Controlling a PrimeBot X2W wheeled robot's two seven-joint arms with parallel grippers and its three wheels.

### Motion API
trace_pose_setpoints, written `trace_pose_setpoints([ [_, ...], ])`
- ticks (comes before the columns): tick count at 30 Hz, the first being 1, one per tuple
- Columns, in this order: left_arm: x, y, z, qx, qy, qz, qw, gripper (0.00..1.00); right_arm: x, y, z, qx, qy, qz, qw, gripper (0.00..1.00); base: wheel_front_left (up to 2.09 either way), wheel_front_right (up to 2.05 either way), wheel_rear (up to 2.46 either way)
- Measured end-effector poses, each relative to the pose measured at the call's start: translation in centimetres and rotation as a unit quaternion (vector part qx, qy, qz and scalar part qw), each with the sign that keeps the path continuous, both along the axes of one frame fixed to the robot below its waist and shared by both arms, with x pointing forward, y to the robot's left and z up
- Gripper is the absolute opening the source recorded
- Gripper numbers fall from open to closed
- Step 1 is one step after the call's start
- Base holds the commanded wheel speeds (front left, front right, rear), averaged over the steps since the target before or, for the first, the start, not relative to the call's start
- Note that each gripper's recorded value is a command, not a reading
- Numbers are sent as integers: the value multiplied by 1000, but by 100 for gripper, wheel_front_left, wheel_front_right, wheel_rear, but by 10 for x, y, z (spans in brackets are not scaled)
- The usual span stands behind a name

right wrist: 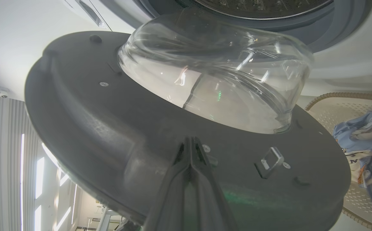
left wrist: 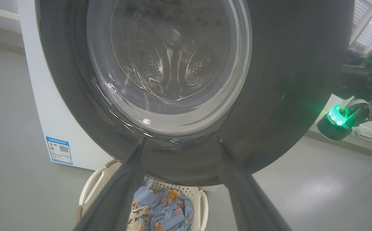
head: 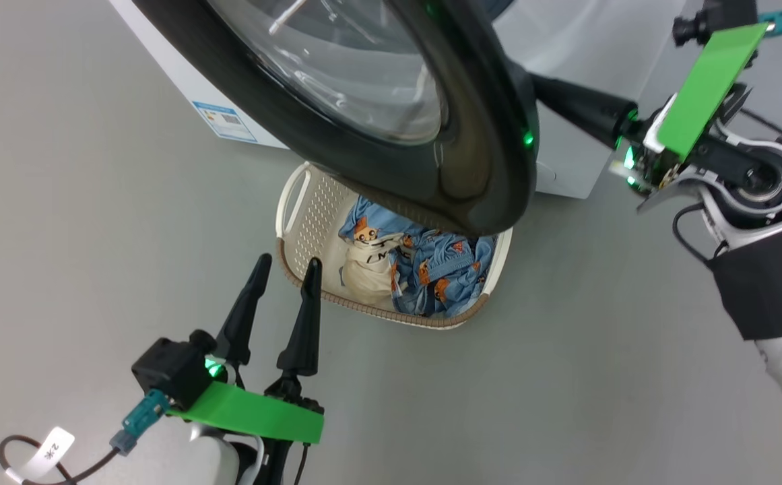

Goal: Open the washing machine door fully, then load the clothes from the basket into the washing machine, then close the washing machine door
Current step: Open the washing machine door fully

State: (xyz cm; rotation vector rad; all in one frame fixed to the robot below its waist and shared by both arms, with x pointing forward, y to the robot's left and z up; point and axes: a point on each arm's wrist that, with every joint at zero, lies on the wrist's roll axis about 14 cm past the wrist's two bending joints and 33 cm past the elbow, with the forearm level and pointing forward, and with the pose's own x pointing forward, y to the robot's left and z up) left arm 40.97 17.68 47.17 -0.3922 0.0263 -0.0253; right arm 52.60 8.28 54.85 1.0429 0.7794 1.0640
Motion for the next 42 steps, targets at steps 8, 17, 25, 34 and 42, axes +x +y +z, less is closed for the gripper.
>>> trace_pose_setpoints([
  [8,-16,6,6,1,-5,13,1000,100,-35,12,0,0,8,35,999,0,0,0,0],
  [17,-33,14,10,2,-8,29,1000,100,-76,33,1,14,22,81,996,0,0,0,0],
  [25,-37,19,13,4,-12,37,999,100,-96,47,7,29,24,112,993,0,0,0,0],
  [34,-40,22,18,4,-18,41,999,100,-109,55,14,38,23,129,991,0,0,0,0],
  [42,-43,18,16,1,-17,37,999,100,-108,50,16,39,18,106,993,0,0,0,0],
])
